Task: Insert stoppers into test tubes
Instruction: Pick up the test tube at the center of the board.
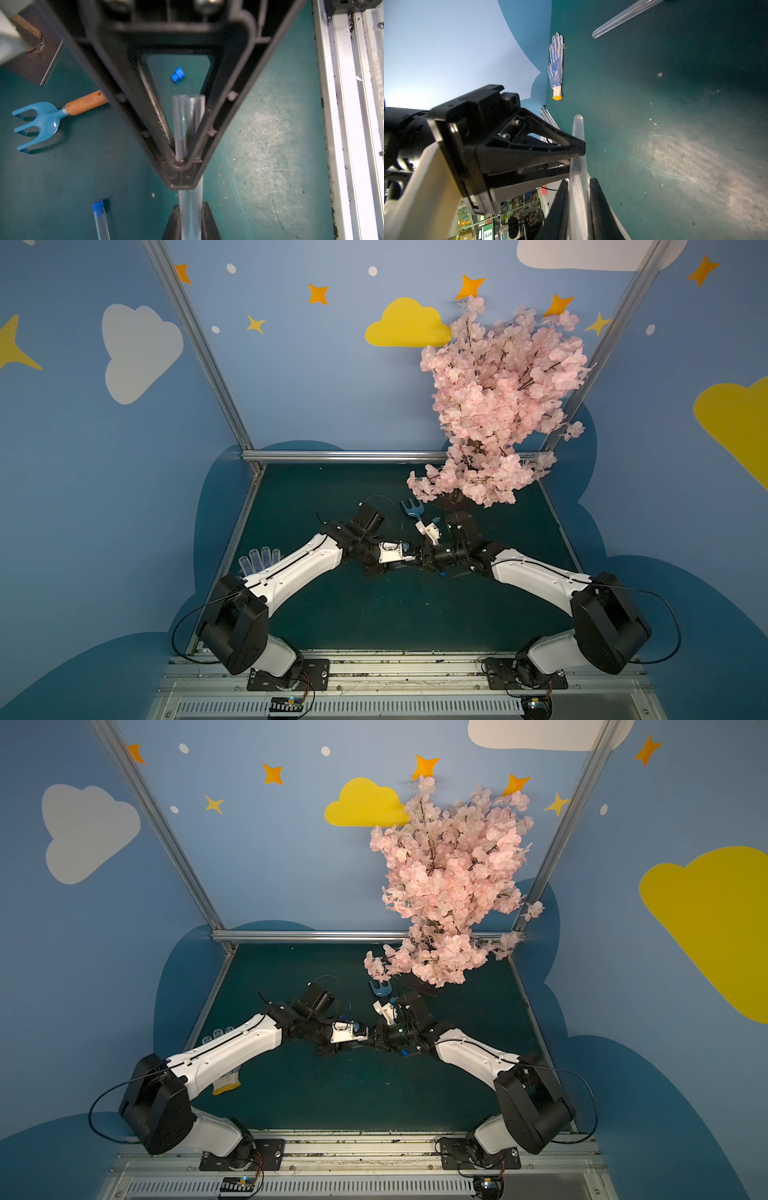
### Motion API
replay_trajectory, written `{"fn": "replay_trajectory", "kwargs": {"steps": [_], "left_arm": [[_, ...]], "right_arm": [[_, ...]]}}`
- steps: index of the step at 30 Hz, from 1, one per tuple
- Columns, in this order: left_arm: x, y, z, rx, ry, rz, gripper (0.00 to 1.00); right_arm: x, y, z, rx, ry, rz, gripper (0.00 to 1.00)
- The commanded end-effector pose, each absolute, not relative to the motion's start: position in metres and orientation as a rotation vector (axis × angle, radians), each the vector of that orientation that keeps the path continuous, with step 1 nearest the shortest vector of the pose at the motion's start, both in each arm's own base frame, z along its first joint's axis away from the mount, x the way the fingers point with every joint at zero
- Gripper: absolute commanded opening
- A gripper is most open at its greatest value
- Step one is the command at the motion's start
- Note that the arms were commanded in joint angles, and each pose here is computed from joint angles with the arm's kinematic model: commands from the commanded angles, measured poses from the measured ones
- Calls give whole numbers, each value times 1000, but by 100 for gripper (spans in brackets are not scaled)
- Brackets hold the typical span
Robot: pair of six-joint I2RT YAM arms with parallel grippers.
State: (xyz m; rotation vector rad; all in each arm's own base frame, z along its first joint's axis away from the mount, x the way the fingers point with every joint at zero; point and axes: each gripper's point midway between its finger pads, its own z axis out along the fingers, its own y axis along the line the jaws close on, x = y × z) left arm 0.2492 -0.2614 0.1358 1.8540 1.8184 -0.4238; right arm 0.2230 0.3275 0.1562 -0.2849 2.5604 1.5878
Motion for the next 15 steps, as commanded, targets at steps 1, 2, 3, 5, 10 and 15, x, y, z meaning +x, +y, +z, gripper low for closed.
{"fn": "replay_trajectory", "kwargs": {"steps": [1, 2, 3, 5, 10, 15], "left_arm": [[246, -259, 134, 1870, 1821, -414, 22], [247, -258, 134, 1868, 1820, -405, 28], [247, -257, 134, 1858, 1821, -395, 32], [249, -255, 131, 1838, 1824, -370, 35], [245, -253, 128, 1820, 1790, -365, 35], [248, -254, 132, 1818, 1775, -355, 30]], "right_arm": [[221, 332, 171, -338, 2513, 1625, 8], [221, 332, 173, -340, 2510, 1629, 7], [220, 331, 175, -345, 2503, 1635, 6], [219, 330, 178, -349, 2497, 1642, 6], [213, 326, 184, -364, 2486, 1677, 5], [211, 325, 184, -363, 2490, 1686, 5]]}}
